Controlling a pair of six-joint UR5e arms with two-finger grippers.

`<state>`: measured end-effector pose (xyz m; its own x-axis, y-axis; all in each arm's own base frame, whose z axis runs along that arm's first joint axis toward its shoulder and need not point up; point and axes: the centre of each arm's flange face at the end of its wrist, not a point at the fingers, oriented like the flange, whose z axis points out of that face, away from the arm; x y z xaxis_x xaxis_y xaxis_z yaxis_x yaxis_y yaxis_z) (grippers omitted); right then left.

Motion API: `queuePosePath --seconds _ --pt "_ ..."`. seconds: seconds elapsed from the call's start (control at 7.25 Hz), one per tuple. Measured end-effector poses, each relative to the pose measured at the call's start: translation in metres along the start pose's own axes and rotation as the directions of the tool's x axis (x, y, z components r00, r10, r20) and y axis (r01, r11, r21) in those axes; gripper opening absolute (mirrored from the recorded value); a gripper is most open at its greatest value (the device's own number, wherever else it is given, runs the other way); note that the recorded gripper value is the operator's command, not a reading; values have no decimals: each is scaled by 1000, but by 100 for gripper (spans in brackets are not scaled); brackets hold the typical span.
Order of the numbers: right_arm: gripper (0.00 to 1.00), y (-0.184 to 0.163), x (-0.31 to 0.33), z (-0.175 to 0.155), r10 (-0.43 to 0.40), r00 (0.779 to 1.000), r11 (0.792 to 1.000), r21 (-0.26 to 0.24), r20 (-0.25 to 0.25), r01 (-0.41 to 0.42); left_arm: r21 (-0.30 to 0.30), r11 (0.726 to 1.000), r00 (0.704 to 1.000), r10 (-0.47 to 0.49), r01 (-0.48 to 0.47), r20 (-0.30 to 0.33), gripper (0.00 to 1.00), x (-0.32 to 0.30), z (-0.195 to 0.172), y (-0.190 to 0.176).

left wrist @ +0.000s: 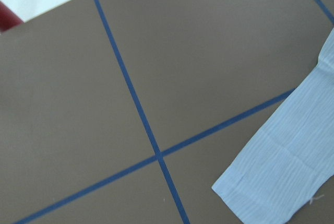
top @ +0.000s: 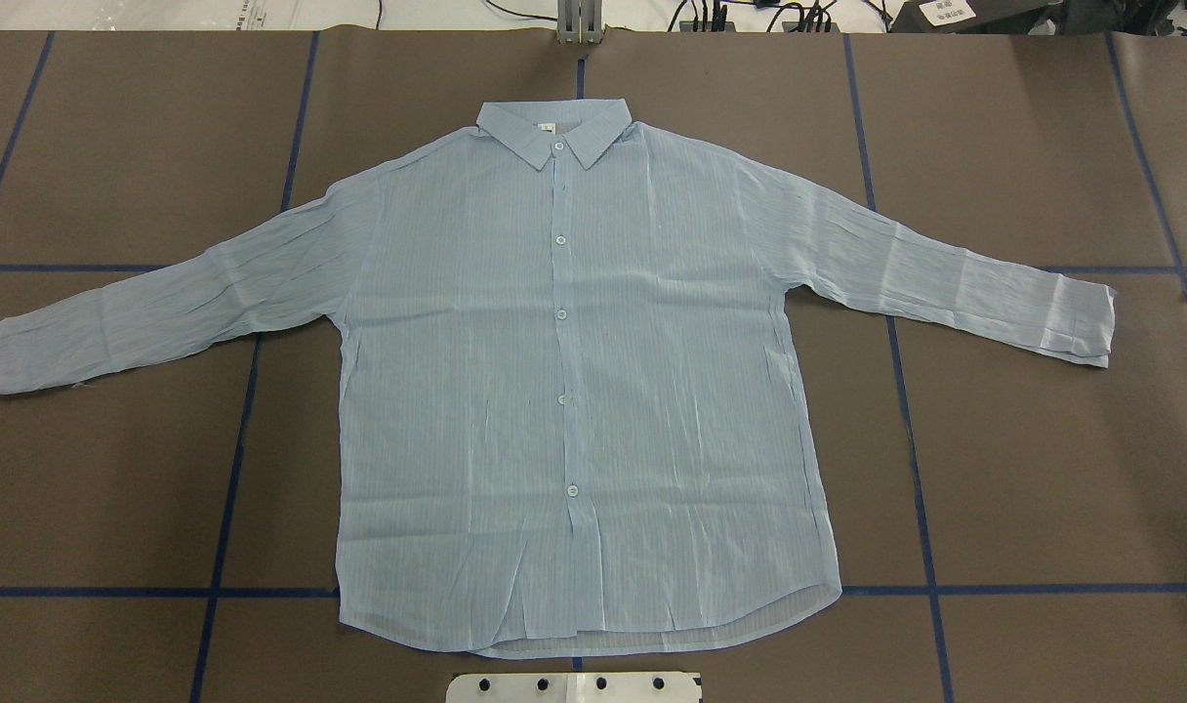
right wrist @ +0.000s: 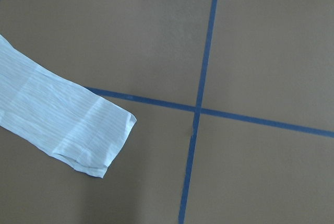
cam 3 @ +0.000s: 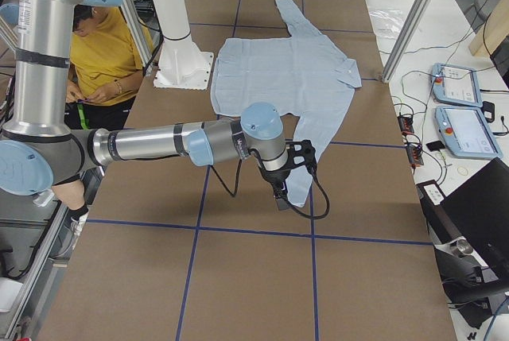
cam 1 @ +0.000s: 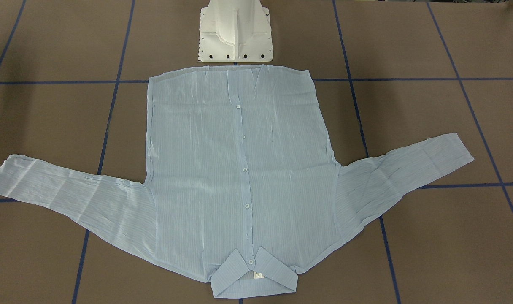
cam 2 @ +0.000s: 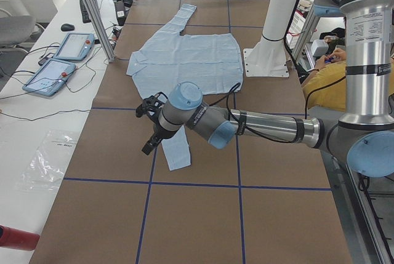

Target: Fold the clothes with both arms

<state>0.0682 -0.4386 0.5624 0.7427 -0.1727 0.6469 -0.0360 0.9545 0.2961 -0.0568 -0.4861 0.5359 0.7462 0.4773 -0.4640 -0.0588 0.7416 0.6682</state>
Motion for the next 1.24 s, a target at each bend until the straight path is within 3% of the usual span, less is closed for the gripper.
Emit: queuePosePath --seconds 0.28,0.55,0.83,1.24 --pt "100 -22 3 14 -12 999 1000 22 36 11 35 999 1000 30 -31 7 100 -4 4 -13" --pt "100 -41 -14 47 -4 998 1000 20 65 3 39 999 999 34 -35 7 100 -5 4 -15" --pt "98 -42 -37 100 88 993 994 53 74 -92 40 999 999 35 -35 7 100 -4 4 -15" --pt "83 -17 -74 185 224 969 964 121 105 -236 42 998 999 38 -38 7 100 -4 3 -15"
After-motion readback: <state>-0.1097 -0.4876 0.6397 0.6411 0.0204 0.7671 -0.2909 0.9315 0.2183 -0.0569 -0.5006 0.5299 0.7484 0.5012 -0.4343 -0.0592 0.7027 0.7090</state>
